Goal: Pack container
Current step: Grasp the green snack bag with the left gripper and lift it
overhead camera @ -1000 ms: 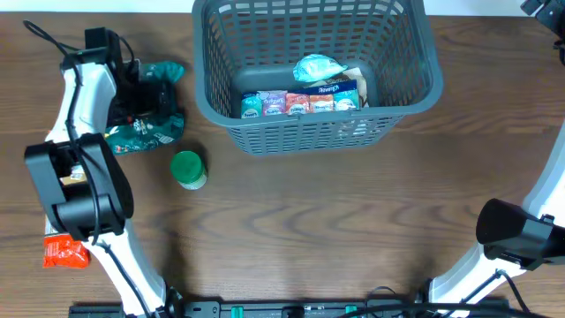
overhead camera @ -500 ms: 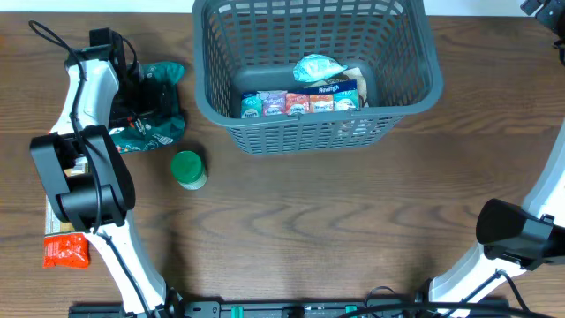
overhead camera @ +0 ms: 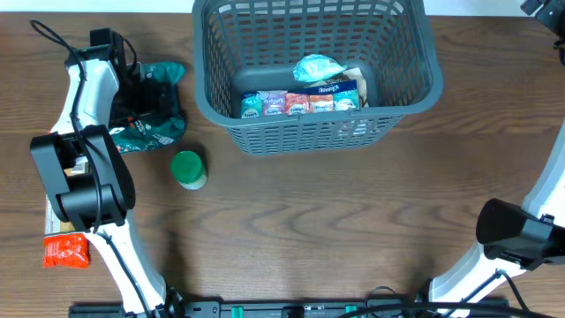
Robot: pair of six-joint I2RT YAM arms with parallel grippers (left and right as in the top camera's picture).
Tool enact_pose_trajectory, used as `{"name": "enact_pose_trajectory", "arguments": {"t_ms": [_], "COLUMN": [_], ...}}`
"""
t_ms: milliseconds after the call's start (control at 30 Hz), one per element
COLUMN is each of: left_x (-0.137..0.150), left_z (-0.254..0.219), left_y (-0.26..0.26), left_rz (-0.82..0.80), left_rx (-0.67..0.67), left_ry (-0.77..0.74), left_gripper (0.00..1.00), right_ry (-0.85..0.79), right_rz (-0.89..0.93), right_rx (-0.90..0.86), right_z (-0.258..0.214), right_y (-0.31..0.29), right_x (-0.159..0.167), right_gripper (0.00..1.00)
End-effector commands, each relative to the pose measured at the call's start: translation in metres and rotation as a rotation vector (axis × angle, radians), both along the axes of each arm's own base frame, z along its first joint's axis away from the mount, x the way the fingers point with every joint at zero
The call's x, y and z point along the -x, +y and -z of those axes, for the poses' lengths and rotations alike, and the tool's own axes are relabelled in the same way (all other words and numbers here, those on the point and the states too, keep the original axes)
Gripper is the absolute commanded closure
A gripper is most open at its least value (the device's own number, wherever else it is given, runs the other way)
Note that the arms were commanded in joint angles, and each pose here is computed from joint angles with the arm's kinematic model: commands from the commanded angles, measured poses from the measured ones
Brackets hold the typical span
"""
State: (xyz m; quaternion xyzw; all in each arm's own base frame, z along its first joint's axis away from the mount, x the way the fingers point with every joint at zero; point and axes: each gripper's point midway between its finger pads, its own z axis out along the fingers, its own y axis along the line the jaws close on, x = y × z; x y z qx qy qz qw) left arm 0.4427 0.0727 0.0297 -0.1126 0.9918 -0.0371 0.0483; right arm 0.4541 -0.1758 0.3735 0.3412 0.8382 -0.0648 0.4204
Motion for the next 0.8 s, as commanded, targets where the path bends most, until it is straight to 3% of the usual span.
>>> {"name": "enact_pose_trajectory", "arguments": {"t_ms": [0, 300, 433, 600, 633, 667, 700, 733, 767], "left_x": [0.04, 0.051, 0.057, 0.063, 0.063, 0.064, 0.064, 0.065, 0.066], "left_z": [0.076, 0.099, 0.111, 0.122, 0.122, 0.123, 0.123, 0.122, 0.122], "left_y": [-0.013, -0.015, -0.016, -0.017, -0.017, -0.017, -0.018, -0.018, -0.018], "left_rz": [0.021, 0.02, 0.019, 0.019, 0.02, 0.024, 0.023, 0.023, 0.023], "left_rx": [0.074, 0.081, 0.088, 0.094, 0.094, 0.095, 0.096, 0.096, 0.097], "left_ry": [0.196, 0.229, 0.262, 0.289, 0.291, 0.293, 0.295, 0.297, 0.3], "left_gripper": [0.14, 0.14, 0.03, 0.06, 0.19, 0.56, 0.81, 0.94, 0.94], "right_ry": [-0.013, -0.013, -0.013, -0.013, -0.013, -0.013, -0.013, -0.013, -0.013], "right_rz": [0.012, 0.012, 0.012, 0.012, 0.012, 0.012, 0.012, 0.012, 0.012], "right_rx": [-0.003, -0.003, -0.003, -0.003, -0.003, -0.003, -0.003, -0.003, -0.003], "right_z": [-0.005, -0.005, -0.005, -0.005, -0.005, -0.005, -0.005, -0.005, -0.005], "right_y": [0.0, 0.0, 0.0, 0.0, 0.0, 0.0, 0.0, 0.0, 0.0], "right_x": [0.003, 0.003, 0.003, 0.003, 0.003, 0.003, 0.003, 0.003, 0.003], "right_gripper": [0.01, 0.01, 0.01, 0.01, 0.01, 0.01, 0.01, 0.01, 0.01]}}
